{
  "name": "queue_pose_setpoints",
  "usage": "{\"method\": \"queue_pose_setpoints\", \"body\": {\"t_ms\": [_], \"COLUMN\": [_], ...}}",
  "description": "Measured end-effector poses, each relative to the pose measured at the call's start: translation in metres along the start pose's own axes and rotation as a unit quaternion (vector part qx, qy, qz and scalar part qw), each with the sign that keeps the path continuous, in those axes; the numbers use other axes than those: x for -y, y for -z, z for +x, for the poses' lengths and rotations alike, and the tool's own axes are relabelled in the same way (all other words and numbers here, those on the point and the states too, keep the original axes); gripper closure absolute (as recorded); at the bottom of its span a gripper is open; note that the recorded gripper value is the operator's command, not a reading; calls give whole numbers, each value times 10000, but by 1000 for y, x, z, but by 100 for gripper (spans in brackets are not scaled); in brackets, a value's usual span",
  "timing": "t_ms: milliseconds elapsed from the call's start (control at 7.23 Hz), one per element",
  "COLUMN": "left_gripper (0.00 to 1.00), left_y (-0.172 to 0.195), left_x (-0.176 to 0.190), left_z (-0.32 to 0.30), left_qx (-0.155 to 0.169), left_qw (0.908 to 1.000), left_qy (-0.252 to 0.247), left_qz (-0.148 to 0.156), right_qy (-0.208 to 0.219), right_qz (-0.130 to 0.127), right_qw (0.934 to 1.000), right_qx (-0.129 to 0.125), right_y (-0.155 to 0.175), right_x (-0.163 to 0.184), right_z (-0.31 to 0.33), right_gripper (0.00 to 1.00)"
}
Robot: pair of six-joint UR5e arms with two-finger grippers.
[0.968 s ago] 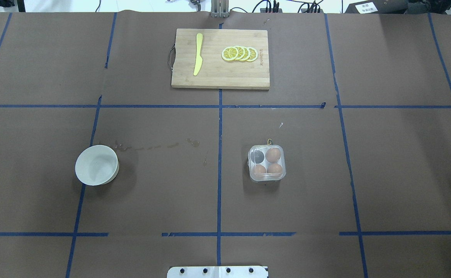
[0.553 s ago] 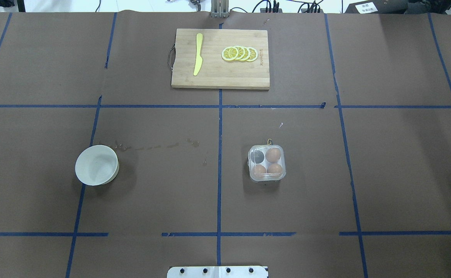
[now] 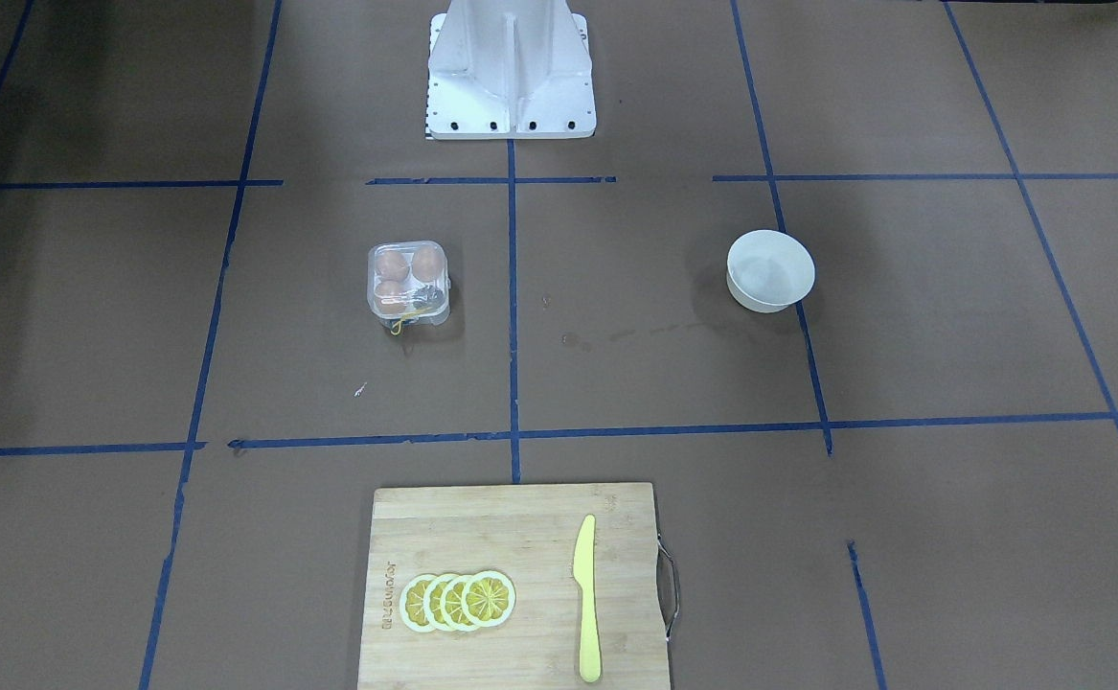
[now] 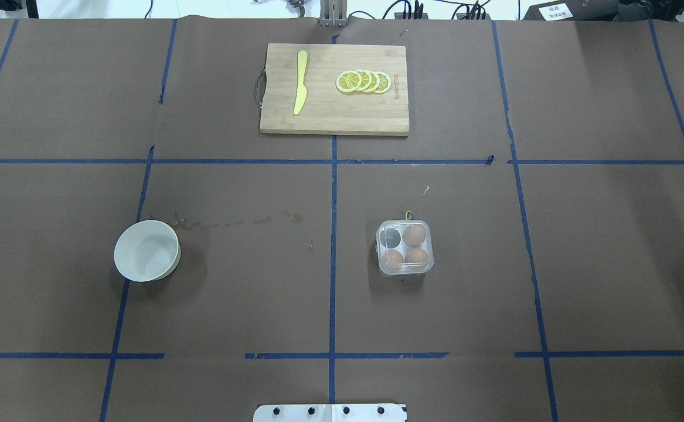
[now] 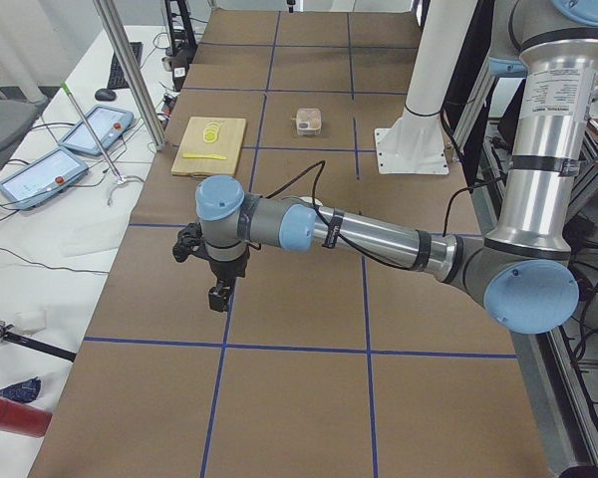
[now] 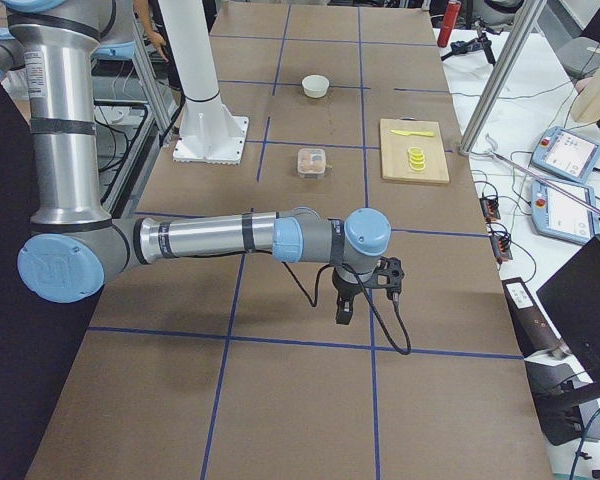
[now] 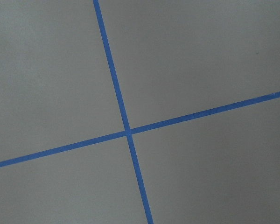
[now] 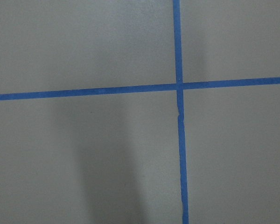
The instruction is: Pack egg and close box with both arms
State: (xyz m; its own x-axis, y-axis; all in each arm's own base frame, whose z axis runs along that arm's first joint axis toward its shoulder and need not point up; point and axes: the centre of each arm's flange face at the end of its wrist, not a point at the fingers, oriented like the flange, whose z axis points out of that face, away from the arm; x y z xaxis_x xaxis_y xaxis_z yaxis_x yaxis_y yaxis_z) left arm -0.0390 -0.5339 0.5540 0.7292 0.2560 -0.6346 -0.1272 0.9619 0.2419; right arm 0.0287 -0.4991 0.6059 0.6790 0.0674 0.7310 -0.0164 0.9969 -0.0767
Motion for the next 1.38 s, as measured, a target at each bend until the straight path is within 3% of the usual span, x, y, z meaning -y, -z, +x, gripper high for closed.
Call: {"method": "queue_pose_setpoints", "body": {"t_ms": [1383], "left_gripper": [0], "left_y": [3], "left_x": [5], "left_z": [5], "left_qx": [-26], "left_qw": [9999], "left_qy": [-65], "left_qz": [86], "right_qy": [194], "right_qz": [129], "right_qw": [9997], "right_qx": [122], "right_y": [14], "right_x": [11], "right_z": [-21], "right_gripper": [0]}}
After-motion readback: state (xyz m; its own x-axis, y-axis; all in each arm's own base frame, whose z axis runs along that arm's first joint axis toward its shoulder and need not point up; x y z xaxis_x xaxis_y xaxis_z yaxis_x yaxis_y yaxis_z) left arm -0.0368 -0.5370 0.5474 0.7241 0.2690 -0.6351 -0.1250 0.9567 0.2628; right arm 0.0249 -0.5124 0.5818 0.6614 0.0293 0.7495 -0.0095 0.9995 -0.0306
